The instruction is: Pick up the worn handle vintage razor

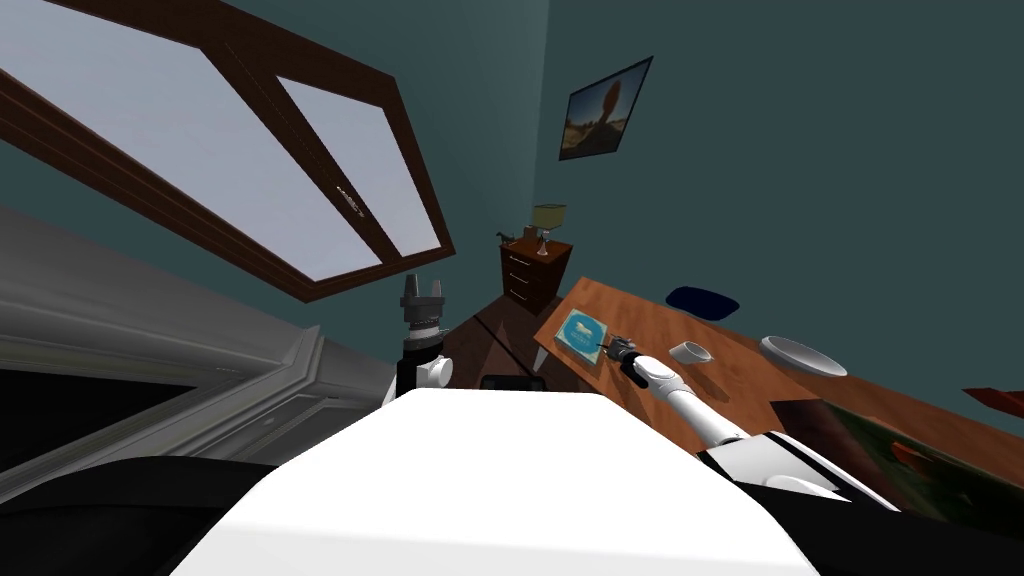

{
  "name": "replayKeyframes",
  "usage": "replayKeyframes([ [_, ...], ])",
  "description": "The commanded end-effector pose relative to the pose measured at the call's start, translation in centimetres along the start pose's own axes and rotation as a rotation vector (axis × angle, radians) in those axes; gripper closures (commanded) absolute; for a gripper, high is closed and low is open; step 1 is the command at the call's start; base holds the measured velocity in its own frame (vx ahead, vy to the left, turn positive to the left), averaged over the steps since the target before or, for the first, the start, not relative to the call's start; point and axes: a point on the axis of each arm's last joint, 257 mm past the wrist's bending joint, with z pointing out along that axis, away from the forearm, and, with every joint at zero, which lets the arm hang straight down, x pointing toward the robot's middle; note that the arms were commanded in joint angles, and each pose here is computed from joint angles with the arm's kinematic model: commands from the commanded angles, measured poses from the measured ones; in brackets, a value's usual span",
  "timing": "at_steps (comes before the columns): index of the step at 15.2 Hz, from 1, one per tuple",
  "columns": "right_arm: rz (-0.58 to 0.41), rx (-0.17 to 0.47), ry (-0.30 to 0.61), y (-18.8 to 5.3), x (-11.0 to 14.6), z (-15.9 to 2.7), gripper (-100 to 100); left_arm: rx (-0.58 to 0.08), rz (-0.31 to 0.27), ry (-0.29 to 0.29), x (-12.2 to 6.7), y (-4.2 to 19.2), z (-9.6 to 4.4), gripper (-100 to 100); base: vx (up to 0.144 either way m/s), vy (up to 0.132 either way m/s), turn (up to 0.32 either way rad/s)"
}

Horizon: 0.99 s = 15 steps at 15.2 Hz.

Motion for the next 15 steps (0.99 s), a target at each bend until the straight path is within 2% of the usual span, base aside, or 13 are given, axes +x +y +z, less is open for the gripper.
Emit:
replayKeyframes([
  [1, -0.004, -0.002, 0.002, 0.6, 0.4, -0.2, -100, 0.0, 0.0, 0.0, 0.0, 0.0, 0.0, 0, 0.037, -0.004, 0.023],
  [3, -0.001, 0.0, 0.002, 0.4, 0.4, -0.2, -100, 0.0, 0.0, 0.0, 0.0, 0.0, 0.0, 0, 0.027, -0.004, 0.009],
  [4, -0.003, 0.0, 0.002, 0.4, 0.4, -0.3, 100, 0.0, 0.0, 0.0, 0.0, 0.0, 0.0, 0, 0.007, -0.001, 0.001],
  [7, -0.003, -0.003, 0.002, 0.6, 0.4, -0.3, 100, 0.0, 0.0, 0.0, 0.0, 0.0, 0.0, 0, 0.002, -0.002, 0.003],
  [15, -0.005, 0.0, -0.004, -1.2, -0.9, 0.4, 100, 0.0, 0.0, 0.0, 0.0, 0.0, 0.0, 0, -0.033, 0.004, -0.017],
])
